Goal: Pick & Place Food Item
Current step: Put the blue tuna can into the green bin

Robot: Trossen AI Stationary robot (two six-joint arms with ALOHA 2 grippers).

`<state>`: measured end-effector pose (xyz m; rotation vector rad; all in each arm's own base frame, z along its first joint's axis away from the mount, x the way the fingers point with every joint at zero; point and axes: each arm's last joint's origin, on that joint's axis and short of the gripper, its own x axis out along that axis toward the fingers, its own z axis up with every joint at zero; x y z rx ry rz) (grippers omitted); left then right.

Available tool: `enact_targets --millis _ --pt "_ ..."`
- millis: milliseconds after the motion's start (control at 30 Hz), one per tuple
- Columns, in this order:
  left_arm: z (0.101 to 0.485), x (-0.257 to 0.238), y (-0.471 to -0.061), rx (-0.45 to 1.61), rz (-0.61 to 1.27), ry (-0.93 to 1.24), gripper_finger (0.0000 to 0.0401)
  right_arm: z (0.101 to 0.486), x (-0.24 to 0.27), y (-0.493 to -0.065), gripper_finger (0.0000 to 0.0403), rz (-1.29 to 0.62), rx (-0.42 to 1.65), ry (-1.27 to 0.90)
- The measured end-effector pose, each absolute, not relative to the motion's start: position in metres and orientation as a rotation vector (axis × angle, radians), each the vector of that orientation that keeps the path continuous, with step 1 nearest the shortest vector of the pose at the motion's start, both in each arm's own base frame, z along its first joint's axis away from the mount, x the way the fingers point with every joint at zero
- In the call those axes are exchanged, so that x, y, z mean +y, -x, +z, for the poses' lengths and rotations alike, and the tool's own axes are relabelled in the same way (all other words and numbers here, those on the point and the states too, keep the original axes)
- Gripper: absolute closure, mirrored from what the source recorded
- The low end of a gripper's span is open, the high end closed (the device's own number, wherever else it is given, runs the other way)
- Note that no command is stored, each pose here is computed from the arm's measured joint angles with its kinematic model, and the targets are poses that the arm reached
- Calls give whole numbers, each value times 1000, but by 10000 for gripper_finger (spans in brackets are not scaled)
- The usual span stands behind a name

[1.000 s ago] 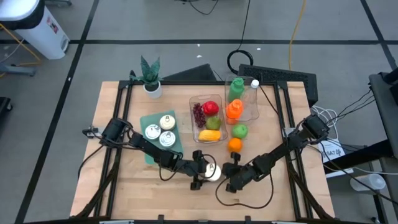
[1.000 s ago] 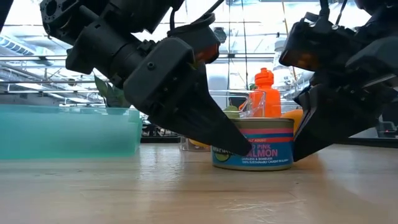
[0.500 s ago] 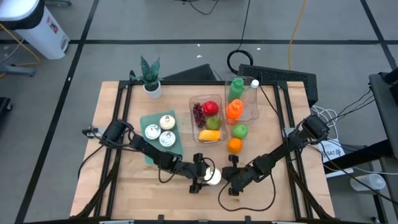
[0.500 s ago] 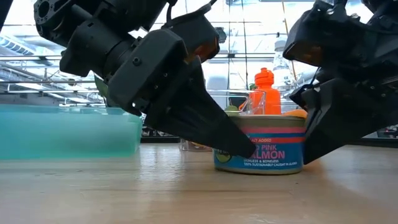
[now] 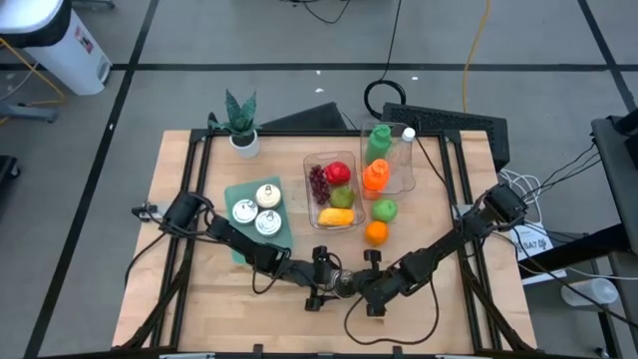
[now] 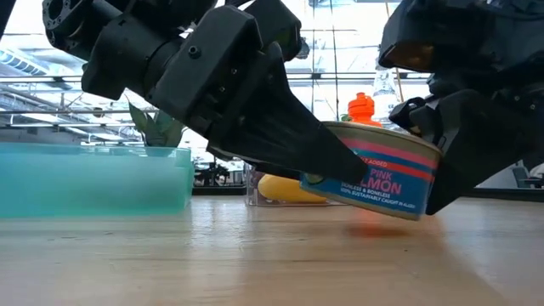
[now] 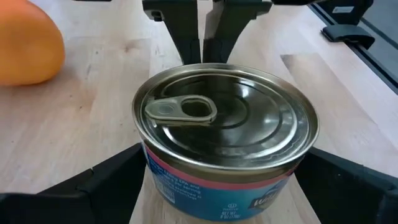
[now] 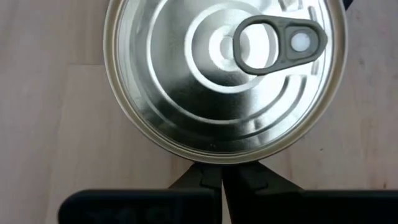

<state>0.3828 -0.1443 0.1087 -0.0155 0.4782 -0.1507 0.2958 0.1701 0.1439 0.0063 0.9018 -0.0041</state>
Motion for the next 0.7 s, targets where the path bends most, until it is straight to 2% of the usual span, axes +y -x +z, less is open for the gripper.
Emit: enact_targets --millis 467,700 --pt "115 -149 -388 479 -175 -34 13 144 169 -296 403 2 915 -10" --pt "122 -152 -397 586 -165 -97 13 136 167 -299 403 -11 935 -25"
